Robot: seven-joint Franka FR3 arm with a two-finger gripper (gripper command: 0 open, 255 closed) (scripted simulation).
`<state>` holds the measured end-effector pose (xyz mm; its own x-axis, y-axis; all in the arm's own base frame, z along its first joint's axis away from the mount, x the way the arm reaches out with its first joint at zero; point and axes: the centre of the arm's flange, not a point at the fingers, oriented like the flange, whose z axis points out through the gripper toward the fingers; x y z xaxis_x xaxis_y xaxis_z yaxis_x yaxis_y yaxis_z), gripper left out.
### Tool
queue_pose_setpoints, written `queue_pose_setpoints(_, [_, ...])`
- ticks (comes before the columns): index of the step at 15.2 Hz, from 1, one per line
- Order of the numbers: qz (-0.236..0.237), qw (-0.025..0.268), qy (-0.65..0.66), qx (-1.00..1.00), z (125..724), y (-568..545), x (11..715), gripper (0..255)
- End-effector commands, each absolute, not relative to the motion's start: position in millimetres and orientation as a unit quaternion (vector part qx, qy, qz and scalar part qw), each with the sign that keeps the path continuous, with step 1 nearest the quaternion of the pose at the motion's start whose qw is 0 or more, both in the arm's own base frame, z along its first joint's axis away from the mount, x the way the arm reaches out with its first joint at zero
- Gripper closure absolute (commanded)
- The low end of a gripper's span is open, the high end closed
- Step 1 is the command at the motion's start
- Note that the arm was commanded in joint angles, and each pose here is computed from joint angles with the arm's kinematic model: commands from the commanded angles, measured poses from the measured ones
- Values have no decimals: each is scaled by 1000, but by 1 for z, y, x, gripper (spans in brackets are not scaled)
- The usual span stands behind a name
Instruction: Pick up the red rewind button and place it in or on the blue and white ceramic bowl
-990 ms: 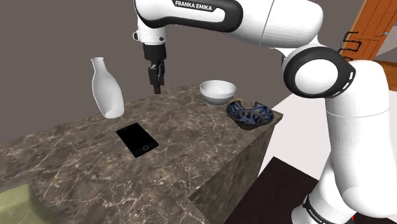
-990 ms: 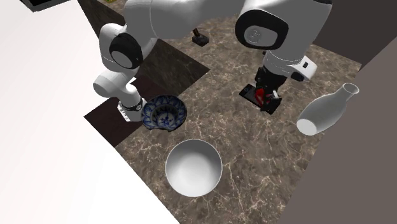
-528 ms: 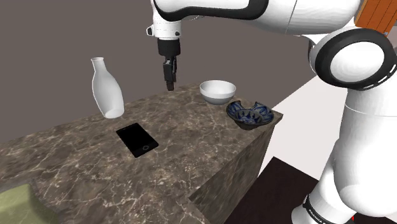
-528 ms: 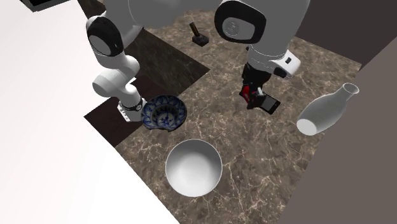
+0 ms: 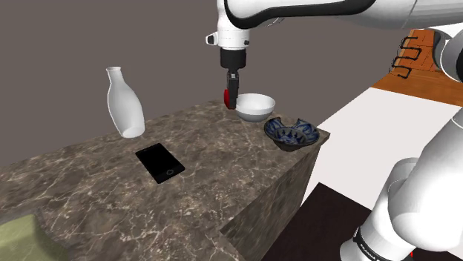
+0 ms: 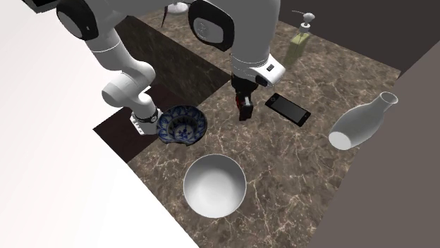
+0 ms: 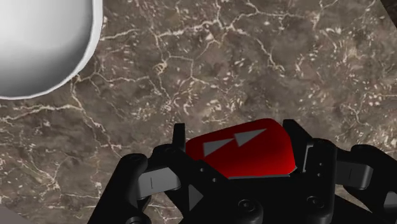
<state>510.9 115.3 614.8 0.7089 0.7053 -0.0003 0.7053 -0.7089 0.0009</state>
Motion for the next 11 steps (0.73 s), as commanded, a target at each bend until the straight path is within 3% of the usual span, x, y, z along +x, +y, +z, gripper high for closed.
queue_pose_setpoints(1, [0,0,382,924,616,96,490,255])
queue_pose_setpoints(11, [0,0,382,924,615,12,389,255])
